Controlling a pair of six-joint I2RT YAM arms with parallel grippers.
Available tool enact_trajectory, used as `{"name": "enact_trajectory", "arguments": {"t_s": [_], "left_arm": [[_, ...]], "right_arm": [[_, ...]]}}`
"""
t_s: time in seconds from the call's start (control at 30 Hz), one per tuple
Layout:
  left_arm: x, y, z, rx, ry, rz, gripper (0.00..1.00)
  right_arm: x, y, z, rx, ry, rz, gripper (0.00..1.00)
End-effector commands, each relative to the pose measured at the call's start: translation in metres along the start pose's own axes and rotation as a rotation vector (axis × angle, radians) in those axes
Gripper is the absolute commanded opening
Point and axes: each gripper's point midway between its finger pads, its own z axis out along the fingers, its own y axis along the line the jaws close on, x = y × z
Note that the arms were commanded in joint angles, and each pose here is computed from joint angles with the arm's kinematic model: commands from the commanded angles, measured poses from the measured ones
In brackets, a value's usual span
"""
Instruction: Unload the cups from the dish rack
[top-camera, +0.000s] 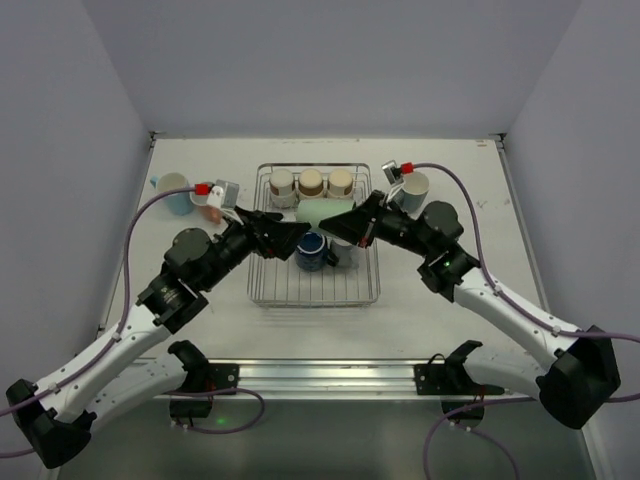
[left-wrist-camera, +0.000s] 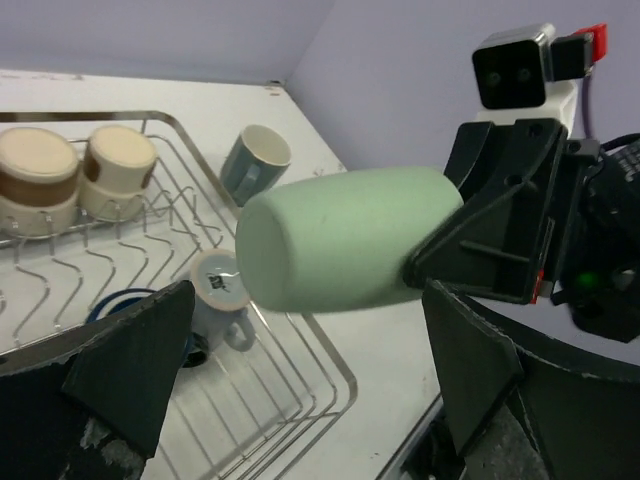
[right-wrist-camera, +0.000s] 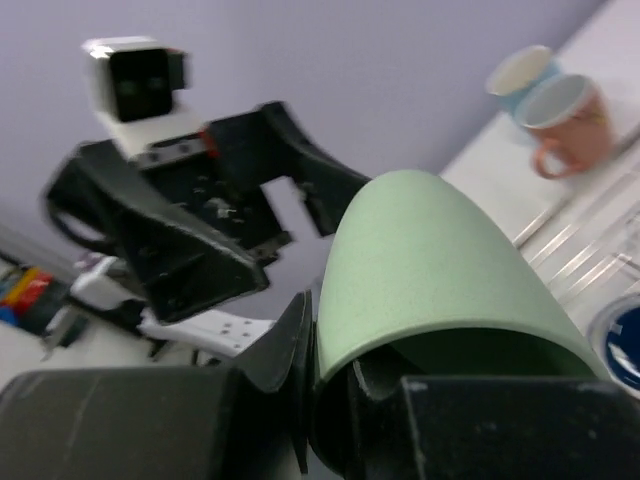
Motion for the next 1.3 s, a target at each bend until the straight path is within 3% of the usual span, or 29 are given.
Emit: {"name": "enact_trajectory", "arguments": {"t_s": [0.0, 0.07, 0.1, 0.13, 0.23, 0.37, 0.53, 0.87, 1.27], "left_arm": [[-0.022, 0.013, -0.017, -0.131, 0.011, 0.157, 1.0], [-0.007, 0.033, -0.028, -0.211, 0.101, 0.235, 1.0], [-0.004, 0.036, -0.031, -0.225, 0.133, 0.259, 1.0], [0.004, 0.044, -0.034, -0.249, 0.179, 0.28, 1.0], [0.039, 0.072, -0.053, -0.329, 0.345, 0.337, 1.0], [0.052, 0.085, -0.064, -0.351, 0.386, 0.384, 1.0], [0.054, 0.098, -0.063, -0.385, 0.399, 0.444, 1.0], [0.077, 0.103, -0.058, -0.338, 0.438, 0.448, 1.0], [0.081, 0.106, -0.057, -0.342, 0.458, 0.449, 1.0]], "right_arm": [[-0.031, -0.037, -0.01, 0.329, -0.023, -0.152, 0.0], [-0.047, -0.055, -0.027, 0.51, 0.037, -0.274, 0.0], [-0.065, -0.073, -0.043, 0.669, 0.001, -0.326, 0.0], [-0.068, -0.095, -0.069, 0.823, 0.058, -0.365, 0.0], [-0.122, -0.118, -0.116, 1.058, 0.022, -0.364, 0.0], [-0.159, -0.16, -0.176, 1.373, 0.028, -0.361, 0.0], [-0.18, -0.218, -0.228, 1.58, 0.113, -0.251, 0.0], [-0.156, -0.33, -0.268, 1.626, 0.228, 0.016, 0.0], [-0.121, -0.392, -0.269, 1.599, 0.325, 0.15, 0.06]]}}
